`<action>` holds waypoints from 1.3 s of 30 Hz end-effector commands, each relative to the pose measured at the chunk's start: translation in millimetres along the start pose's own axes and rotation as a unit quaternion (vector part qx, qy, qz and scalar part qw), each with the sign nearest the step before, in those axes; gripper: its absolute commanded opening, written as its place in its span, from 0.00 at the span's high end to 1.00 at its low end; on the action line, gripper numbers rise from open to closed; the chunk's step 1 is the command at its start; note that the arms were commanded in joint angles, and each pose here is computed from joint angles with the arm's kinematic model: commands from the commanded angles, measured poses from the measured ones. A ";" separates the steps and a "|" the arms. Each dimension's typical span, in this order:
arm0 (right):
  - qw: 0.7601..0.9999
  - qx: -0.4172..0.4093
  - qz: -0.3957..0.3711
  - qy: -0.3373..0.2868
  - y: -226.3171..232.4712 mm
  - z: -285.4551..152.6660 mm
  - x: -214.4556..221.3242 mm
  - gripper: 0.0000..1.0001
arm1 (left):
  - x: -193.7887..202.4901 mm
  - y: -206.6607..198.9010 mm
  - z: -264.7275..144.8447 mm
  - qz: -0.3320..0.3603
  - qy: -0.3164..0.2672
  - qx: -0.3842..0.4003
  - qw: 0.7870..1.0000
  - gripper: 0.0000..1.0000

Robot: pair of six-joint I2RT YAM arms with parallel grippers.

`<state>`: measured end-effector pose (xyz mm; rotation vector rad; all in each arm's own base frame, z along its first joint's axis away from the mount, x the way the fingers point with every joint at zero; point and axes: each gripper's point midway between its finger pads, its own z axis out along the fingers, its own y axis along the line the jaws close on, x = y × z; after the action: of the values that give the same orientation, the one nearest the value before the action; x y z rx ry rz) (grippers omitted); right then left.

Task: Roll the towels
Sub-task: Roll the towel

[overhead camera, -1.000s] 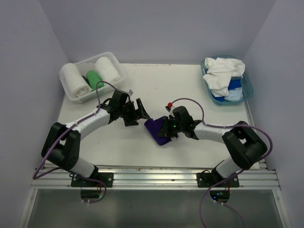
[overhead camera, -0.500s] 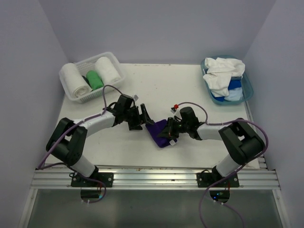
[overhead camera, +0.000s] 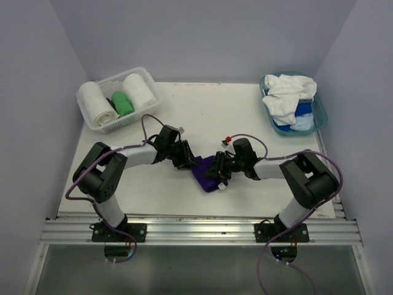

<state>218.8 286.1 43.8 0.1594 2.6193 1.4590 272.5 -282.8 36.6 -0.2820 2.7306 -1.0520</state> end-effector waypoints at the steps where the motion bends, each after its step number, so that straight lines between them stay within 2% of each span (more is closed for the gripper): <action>1: 0.999 0.043 -0.027 0.000 -3.3 -9.2 -2.0 0.56 | -4.0 -2.6 4.9 0.003 -0.005 -0.002 1.000 0.67; 2: 0.997 0.058 -0.049 -0.024 0.9 -17.6 -10.2 0.49 | -3.3 -1.4 4.8 0.002 -0.003 -0.004 1.000 0.72; 4: 0.991 0.104 -0.078 -0.026 -2.1 -32.3 -11.7 0.35 | -1.7 0.9 3.6 -0.001 -0.002 -0.010 1.000 0.73; 7: 0.980 0.146 -0.119 -0.067 6.6 -57.3 -25.6 0.29 | -1.3 1.8 2.1 -0.003 -0.002 -0.014 1.000 0.77; 10: 0.968 0.181 -0.136 -0.107 6.6 -75.5 -37.2 0.32 | 1.3 6.3 3.0 -0.006 0.002 -0.021 1.000 0.79; 12: 0.960 0.214 -0.137 -0.117 -3.7 -82.0 -40.9 0.41 | 3.2 7.2 1.8 -0.005 0.003 -0.022 1.000 0.80; 13: 0.956 0.229 -0.137 -0.124 -7.8 -83.5 -45.2 0.49 | 3.5 8.4 1.2 -0.007 0.002 -0.024 1.000 0.80; 14: 0.953 0.241 -0.140 -0.122 -11.5 -84.0 -47.0 0.51 | 4.9 10.2 0.5 -0.007 0.002 -0.025 1.000 0.80; 17: 0.950 0.259 -0.141 -0.098 -25.7 -78.8 -42.6 0.49 | 7.9 13.4 -1.5 -0.009 0.004 -0.029 1.000 0.80; 21: 0.950 0.263 -0.157 -0.067 -35.2 -67.4 -30.8 0.37 | 9.9 13.6 -4.3 -0.009 0.003 -0.029 1.000 0.81; 24: 0.949 0.268 -0.158 -0.052 -43.2 -59.0 -24.0 0.37 | 11.0 13.0 -7.0 -0.009 0.003 -0.030 0.999 0.81; 26: 0.951 0.266 -0.153 -0.045 -47.3 -54.9 -21.0 0.47 | 11.9 15.3 -9.1 -0.009 0.003 -0.036 0.999 0.81; 27: 0.951 0.264 -0.154 -0.048 -47.3 -52.8 -22.5 0.59 | 12.1 14.1 -11.7 -0.008 0.002 -0.036 0.999 0.81; 31: 0.945 0.280 -0.162 -0.050 -55.7 -46.9 -31.8 0.86 | 17.6 17.7 -18.1 -0.006 0.004 -0.043 0.999 0.81; 34: 0.939 0.291 -0.174 -0.054 -57.0 -39.8 -45.3 0.98 | 18.6 16.7 -23.4 -0.004 0.003 -0.046 0.999 0.81; 39: 0.930 0.311 -0.188 -0.061 -59.0 -31.4 -66.6 1.00 | 17.2 20.5 -24.0 -0.006 0.001 -0.058 0.998 0.81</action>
<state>249.3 220.4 15.9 -0.1478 2.7768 0.5540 253.8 -263.2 39.0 -0.3469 2.7817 -0.9505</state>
